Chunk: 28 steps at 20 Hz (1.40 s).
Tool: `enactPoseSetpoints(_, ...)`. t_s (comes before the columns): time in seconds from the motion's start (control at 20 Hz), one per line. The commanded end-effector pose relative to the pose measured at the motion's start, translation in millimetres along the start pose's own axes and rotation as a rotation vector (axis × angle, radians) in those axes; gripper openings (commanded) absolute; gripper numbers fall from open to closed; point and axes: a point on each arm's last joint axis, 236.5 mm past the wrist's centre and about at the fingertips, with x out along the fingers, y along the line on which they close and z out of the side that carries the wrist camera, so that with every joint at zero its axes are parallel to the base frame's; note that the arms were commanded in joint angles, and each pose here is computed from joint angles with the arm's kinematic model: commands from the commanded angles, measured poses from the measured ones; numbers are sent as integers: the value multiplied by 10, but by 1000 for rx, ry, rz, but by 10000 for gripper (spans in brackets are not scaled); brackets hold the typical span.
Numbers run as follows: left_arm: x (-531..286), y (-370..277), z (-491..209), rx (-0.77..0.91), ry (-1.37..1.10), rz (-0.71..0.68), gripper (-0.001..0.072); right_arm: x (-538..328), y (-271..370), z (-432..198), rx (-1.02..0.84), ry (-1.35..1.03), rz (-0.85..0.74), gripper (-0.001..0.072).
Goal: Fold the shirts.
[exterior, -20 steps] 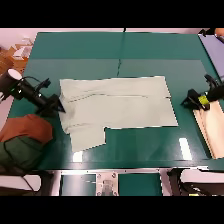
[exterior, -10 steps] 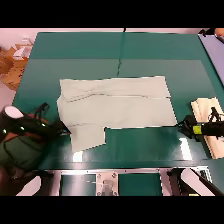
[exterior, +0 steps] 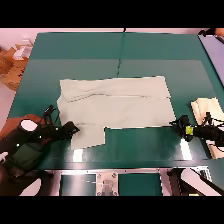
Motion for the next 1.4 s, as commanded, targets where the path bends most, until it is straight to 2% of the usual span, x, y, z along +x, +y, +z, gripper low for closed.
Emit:
enactPoseSetpoints(0.0,11,-222,-92,16,30,-83,351,140,-27,8,16,18,17,336)
enactPoseSetpoints(0.05,3,-242,-124,24,46,-89,135,182,-34,21,20,15,12,335)
enactPoseSetpoints(0.1,-5,-263,-137,45,53,-95,29,225,-29,48,23,3,8,335)
enactPoseSetpoints(0.25,-6,-280,-125,41,48,-101,28,357,75,100,35,-29,19,331)
enactPoseSetpoints(0.3,-14,-297,-108,59,44,-104,28,393,122,80,24,-29,24,274)
enactPoseSetpoints(0.35,-37,-346,-87,80,45,-113,27,411,157,66,-21,-28,23,79)
enactPoseSetpoints(0.4,-76,-427,-61,100,48,-127,27,411,190,56,-51,-23,26,21)
enactPoseSetpoints(0.6,-378,-878,23,216,69,-200,26,135,334,96,-155,-5,42,19)
enactPoseSetpoints(0.8,-853,-1198,204,324,-14,-175,26,-290,202,202,-180,-78,-53,18)
enactPoseSetpoints(1.0,-1099,-1367,62,366,58,-177,27,-454,292,90,-221,-83,-49,19)
enactPoseSetpoints(1.2,-1245,-1581,303,401,-33,-197,27,-658,667,230,-258,-161,28,19)
enactPoseSetpoints(1.35,-1145,-1633,560,419,-48,-190,27,-682,1148,349,-354,-193,77,19)
